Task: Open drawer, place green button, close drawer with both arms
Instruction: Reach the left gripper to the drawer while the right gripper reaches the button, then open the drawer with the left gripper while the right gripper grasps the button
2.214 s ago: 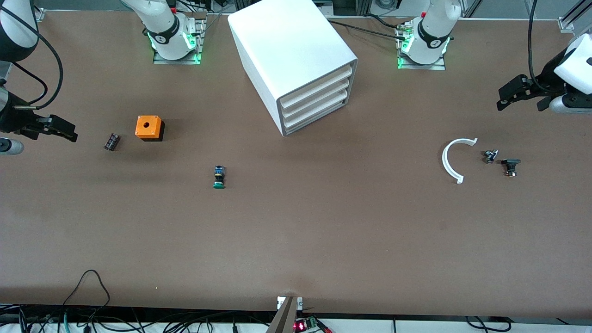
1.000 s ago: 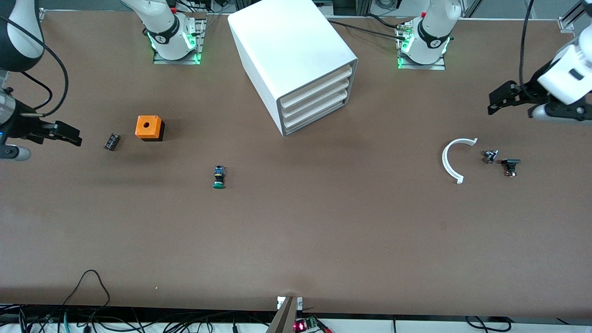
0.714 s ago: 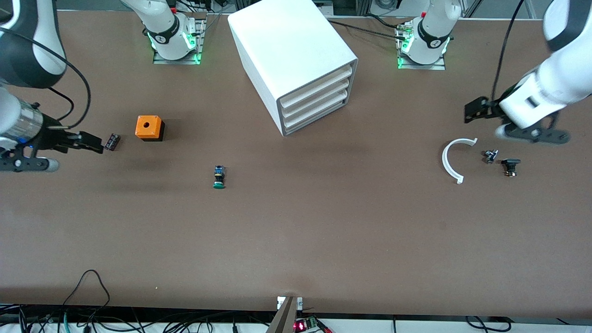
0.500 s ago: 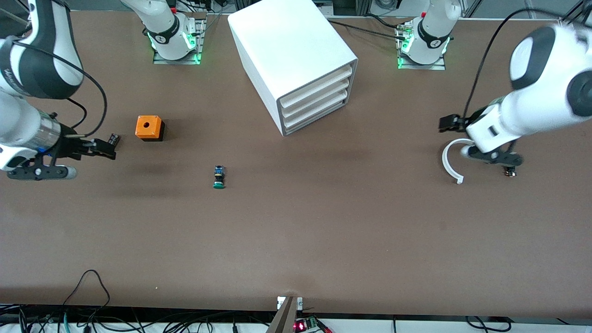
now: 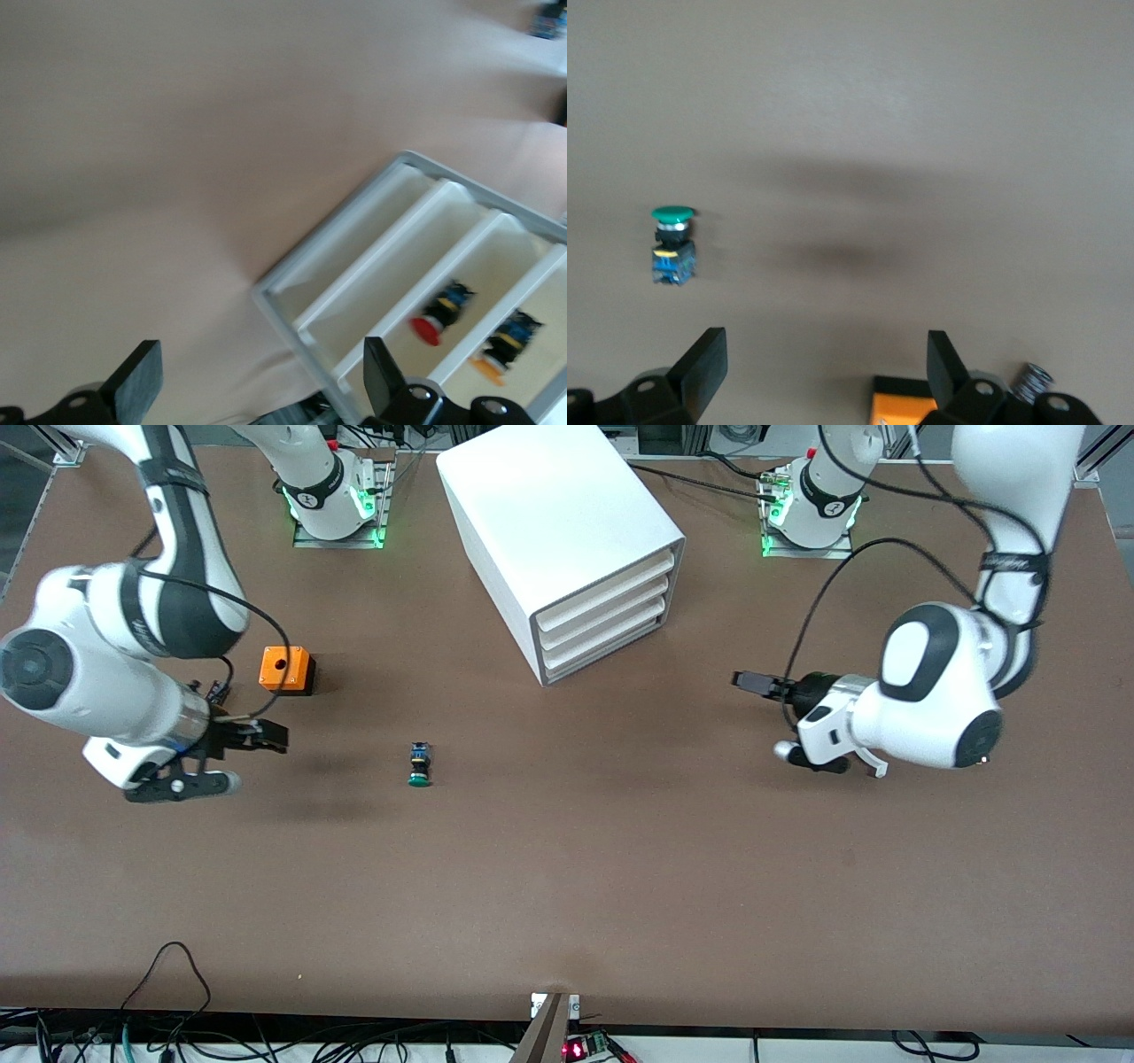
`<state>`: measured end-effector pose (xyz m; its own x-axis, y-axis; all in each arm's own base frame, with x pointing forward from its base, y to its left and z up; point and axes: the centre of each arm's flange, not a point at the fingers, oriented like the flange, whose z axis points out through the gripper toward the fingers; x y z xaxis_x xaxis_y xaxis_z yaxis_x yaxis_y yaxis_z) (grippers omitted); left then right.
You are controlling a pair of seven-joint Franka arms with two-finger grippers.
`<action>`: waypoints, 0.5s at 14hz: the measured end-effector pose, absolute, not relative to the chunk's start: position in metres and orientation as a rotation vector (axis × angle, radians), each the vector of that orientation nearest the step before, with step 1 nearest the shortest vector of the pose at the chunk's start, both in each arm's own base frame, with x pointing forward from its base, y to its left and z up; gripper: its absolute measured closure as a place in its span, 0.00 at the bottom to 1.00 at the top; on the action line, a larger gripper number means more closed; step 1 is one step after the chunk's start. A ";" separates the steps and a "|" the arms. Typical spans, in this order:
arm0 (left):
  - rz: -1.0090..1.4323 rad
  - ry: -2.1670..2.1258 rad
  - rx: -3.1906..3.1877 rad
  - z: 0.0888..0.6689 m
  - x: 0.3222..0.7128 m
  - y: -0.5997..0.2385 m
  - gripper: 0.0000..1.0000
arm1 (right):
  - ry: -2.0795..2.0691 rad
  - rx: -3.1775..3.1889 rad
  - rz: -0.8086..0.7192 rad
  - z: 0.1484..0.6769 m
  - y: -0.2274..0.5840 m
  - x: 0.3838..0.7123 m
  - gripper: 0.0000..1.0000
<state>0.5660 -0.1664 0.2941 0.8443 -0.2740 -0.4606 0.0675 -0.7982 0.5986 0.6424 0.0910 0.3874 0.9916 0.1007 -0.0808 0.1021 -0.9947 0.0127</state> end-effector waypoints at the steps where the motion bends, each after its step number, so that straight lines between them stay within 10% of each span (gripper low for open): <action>1: -0.718 -0.167 2.308 0.268 0.555 -0.177 0.00 | 0.109 3.116 -0.120 0.376 0.110 0.642 0.00; 7: -0.715 -0.211 2.074 0.186 0.481 -0.254 0.00 | 0.092 3.092 -0.153 0.327 0.210 0.619 0.00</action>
<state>0.4809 -0.2538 0.1863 0.8180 -0.4049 -0.4087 0.1178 -0.5774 0.8079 0.6188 0.2096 0.3273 0.9934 0.0570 -0.0996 0.0614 -0.9973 0.0412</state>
